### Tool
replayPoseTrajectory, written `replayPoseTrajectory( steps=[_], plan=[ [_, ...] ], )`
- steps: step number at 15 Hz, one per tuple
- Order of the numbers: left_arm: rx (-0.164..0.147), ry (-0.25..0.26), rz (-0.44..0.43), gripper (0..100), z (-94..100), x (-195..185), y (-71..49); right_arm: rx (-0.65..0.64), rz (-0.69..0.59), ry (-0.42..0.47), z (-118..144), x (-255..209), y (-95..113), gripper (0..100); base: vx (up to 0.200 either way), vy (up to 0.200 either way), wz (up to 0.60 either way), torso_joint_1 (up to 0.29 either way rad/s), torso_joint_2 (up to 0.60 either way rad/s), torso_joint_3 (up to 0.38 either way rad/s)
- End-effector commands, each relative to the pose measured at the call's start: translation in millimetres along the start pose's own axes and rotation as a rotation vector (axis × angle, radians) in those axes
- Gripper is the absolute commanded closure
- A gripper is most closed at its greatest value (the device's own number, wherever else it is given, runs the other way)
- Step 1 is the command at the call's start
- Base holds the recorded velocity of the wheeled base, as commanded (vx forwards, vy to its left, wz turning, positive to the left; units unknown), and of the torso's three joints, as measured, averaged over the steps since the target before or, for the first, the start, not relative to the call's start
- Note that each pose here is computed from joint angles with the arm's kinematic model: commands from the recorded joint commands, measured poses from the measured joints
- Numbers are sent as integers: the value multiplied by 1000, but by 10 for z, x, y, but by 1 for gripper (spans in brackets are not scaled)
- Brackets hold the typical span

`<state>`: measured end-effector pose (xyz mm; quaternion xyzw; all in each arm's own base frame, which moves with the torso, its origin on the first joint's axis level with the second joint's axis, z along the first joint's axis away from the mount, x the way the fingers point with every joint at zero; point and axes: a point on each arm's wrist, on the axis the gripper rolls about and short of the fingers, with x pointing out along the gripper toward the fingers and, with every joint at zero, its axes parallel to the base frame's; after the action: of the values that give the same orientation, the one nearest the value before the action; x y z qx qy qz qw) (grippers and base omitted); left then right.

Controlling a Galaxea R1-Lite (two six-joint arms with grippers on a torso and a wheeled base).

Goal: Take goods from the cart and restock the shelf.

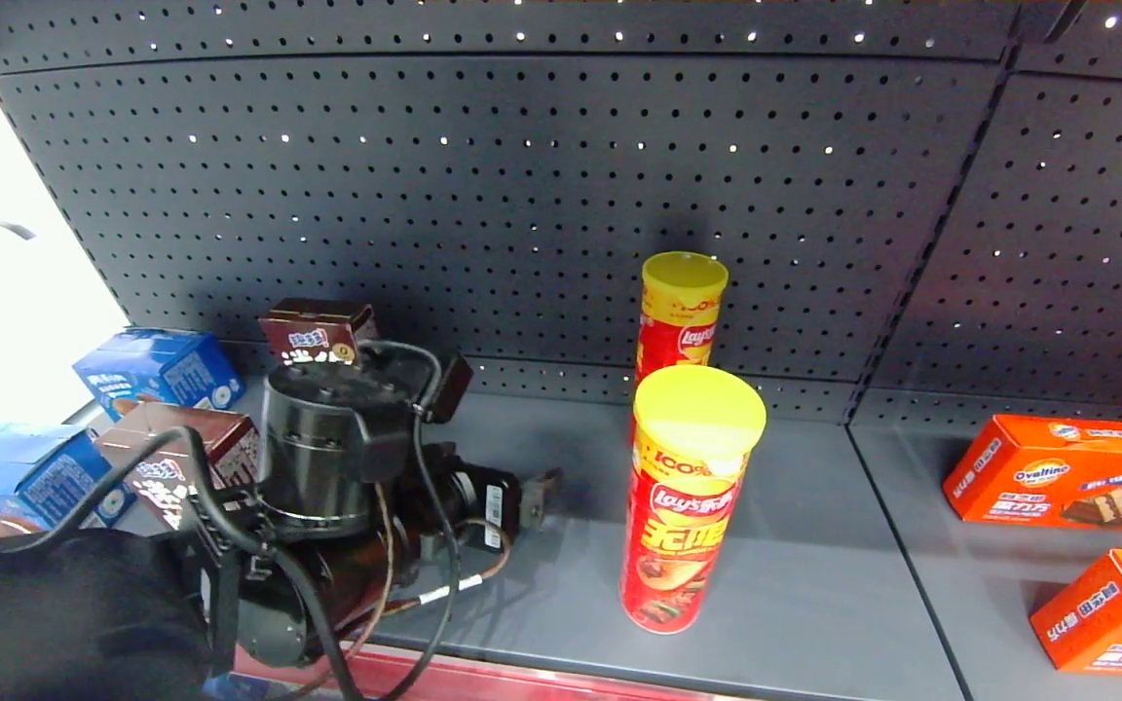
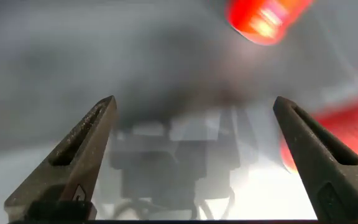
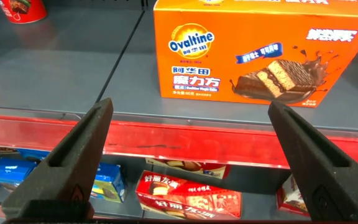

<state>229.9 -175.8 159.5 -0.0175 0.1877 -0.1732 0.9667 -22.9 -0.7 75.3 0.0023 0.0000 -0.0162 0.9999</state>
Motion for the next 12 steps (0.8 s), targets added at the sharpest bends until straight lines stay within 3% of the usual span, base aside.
replayPoseTrajectory(
  steps=[1, 4, 8, 10, 12],
  plan=[
    [-37, -114, 24, 0, 286, -252, 192, 0, 0, 2, 0, 1, 0, 0, 0, 0, 0, 0, 0, 0],
    [-66, -236, -41, 0, 468, -736, 271, 0, 0, 0, 2, 1, 0, 0, 0, 0, 0, 0, 0, 0],
    [-83, -331, -79, 0, 538, -1336, 386, 0, 0, 2, 0, 1, 0, 0, 0, 0, 0, 0, 0, 0],
    [-100, -382, -45, 0, 407, -1867, 581, 0, 0, 2, 0, 1, 0, 0, 0, 0, 0, 0, 0, 0],
    [-117, -429, 10, 0, 124, -2143, 732, 0, 0, 2, 0, 1, 0, 0, 0, 0, 0, 0, 0, 0]
  ],
)
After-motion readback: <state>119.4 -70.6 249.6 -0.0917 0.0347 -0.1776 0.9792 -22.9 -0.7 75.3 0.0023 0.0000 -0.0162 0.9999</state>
